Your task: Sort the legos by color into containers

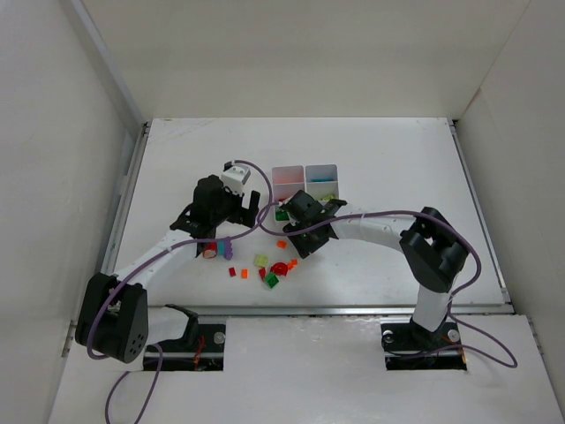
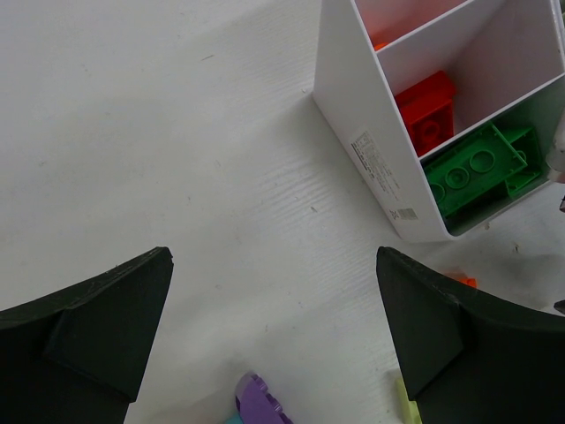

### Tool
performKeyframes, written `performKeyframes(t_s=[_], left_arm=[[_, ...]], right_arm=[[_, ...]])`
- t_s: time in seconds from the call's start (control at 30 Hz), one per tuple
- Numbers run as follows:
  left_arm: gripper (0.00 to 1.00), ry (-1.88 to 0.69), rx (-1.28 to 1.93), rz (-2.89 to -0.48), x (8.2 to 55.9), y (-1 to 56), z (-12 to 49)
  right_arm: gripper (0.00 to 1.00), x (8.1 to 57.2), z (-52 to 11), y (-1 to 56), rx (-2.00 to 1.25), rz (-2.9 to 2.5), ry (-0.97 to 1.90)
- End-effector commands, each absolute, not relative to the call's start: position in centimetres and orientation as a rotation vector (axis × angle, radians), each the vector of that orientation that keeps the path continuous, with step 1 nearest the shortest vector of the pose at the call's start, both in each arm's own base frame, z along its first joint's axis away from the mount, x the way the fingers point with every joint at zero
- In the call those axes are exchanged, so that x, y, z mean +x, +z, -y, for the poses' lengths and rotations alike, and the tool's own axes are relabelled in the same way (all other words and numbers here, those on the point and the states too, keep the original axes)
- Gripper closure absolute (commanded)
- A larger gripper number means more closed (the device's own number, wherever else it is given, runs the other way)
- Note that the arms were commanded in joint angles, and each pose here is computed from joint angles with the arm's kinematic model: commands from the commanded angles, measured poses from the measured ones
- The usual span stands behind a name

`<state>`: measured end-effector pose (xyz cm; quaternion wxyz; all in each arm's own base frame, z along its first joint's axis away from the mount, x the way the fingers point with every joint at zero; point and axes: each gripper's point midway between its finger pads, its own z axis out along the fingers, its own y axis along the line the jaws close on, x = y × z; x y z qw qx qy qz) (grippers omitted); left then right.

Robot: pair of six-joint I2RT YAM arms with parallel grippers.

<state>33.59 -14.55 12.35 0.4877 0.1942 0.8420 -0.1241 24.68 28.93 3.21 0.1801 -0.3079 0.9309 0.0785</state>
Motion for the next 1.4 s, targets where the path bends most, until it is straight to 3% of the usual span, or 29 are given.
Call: performKeyframes(t_s=[0.0,0.4,0.7,0.97,1.1,1.27,1.37], left_arm=[[0.0,-0.299,0.481,-2.004,33.5,13.4,14.7],[0.0,-0.293,0.491,-2.001,33.6,13.4,14.7],[0.0,-0.278,0.509,-2.005,33.2,13.0,14.9],[0.0,-0.277,0.511,-2.014,33.3,12.7,14.9],[0.0,-0.277,0.511,-2.014,33.3,12.7,14.9],[0.0,-0.277,0.511,-2.014,33.4,12.6,15.0],[0.0,-0.277,0.511,-2.014,33.4,12.6,15.0]], right_arm=[[0.49,25.3,-29.8,4.6,-0.911,-2.566,0.261],[0.49,24.3,-32.8,5.6,-1.426,-2.327,0.373],[0.49,24.3,-33.0,4.0,-1.438,-2.343,0.378],[0.57,23.9,-33.5,3.6,-1.575,-2.3,0.412],[0.68,23.6,-33.3,3.1,-1.595,-2.333,0.413],[0.68,23.7,-33.3,3.3,-1.547,-2.353,0.408],[0.73,23.4,-32.7,3.0,-1.508,-2.393,0.384]])
